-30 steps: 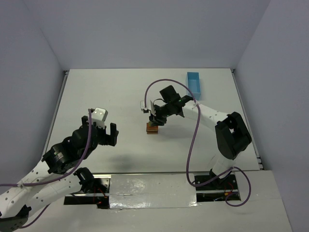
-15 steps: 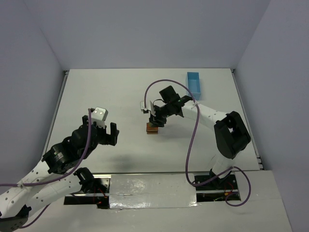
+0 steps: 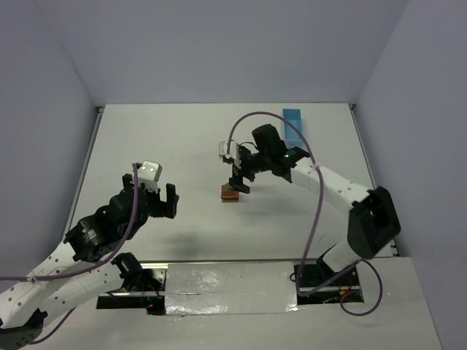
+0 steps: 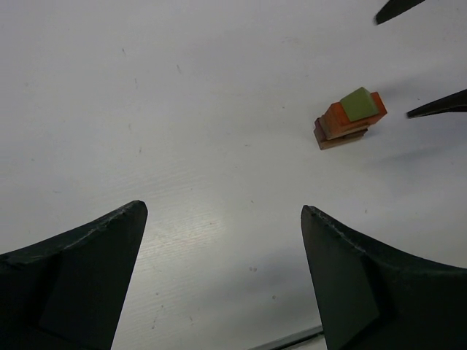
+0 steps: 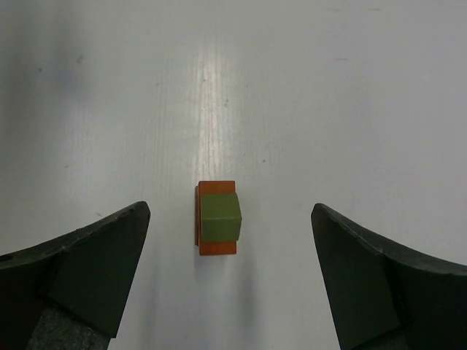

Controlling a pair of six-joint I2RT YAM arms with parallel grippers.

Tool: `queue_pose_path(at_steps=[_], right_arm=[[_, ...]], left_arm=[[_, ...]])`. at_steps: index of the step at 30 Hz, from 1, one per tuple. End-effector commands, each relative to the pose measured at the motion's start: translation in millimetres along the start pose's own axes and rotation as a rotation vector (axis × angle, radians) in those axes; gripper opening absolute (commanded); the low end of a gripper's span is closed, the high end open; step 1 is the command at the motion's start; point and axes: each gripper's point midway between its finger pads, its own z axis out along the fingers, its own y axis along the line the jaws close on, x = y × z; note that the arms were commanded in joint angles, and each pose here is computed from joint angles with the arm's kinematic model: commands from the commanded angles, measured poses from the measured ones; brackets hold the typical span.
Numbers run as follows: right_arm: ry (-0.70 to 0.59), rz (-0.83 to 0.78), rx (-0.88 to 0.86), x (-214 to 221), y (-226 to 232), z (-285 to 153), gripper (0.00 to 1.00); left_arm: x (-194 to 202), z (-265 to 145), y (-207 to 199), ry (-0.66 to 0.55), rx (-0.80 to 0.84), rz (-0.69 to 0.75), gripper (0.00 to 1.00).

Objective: Build the wood block tower

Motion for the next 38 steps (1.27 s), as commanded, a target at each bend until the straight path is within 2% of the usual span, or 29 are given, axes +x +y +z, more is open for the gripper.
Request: queue_pose_path(at_steps=[1, 2, 3, 4, 5, 6, 7, 8, 11, 12, 14, 15, 19, 23, 38], right_arm=[[-0.182, 0.011, 0.266, -69, -24, -58, 1.0], [-0.252, 0.032, 0.371, -94, -22, -89, 1.0], [-0.325, 0.231, 0.449, -99, -23, -101, 1.0], [-0.326, 0.362, 0.619, -93, -37, -125, 1.0], [-0.366, 0.443, 0.701, -100, -33, -153, 1.0], [-0.322, 0.601, 0.747, -85, -23, -165, 1.0], [-0.312, 0.693, 0.842, -74, -21, -182, 1.0], [-0.338, 0.769, 1.046, -55, -17, -222, 1.0], [-0.351, 0.857, 1.194, -25, 15, -260, 1.0], [-0.391, 0.894, 1.23, -21, 35, -281, 1.0], [-0.372, 0.911, 1.262, -8, 55, -295, 1.0], [-0.406, 0.907, 1.268, -9, 65, -305, 1.0], [-0.388, 0.946, 1.281, 2, 82, -313, 1.0], [-0.386, 0.958, 1.248, 5, 85, -304, 1.0], [-0.353, 0.983, 1.262, 17, 80, -293, 1.0]], left_arm=[[-7, 3, 14, -0.029, -0.097, -0.041, 0.99], [-8, 5, 20, -0.024, -0.138, -0.074, 0.99], [-11, 5, 31, -0.036, -0.197, -0.1, 0.99], [-12, 5, 37, -0.041, -0.233, -0.15, 1.0], [-16, 4, 52, -0.05, -0.297, -0.191, 0.99], [-20, 3, 60, -0.065, -0.321, -0.216, 1.0], [-21, 3, 63, -0.071, -0.321, -0.227, 1.0], [-24, 0, 74, -0.092, -0.355, -0.252, 1.0], [-30, -8, 89, -0.111, -0.42, -0.243, 1.0], [-26, -12, 94, -0.094, -0.451, -0.233, 0.99], [-32, -19, 101, -0.102, -0.49, -0.218, 0.99], [-32, -21, 103, -0.102, -0.5, -0.209, 0.99], [-30, -29, 112, -0.144, -0.535, -0.216, 0.99], [-27, -28, 104, -0.174, -0.465, -0.233, 0.99], [-24, -24, 101, -0.159, -0.448, -0.218, 0.99]])
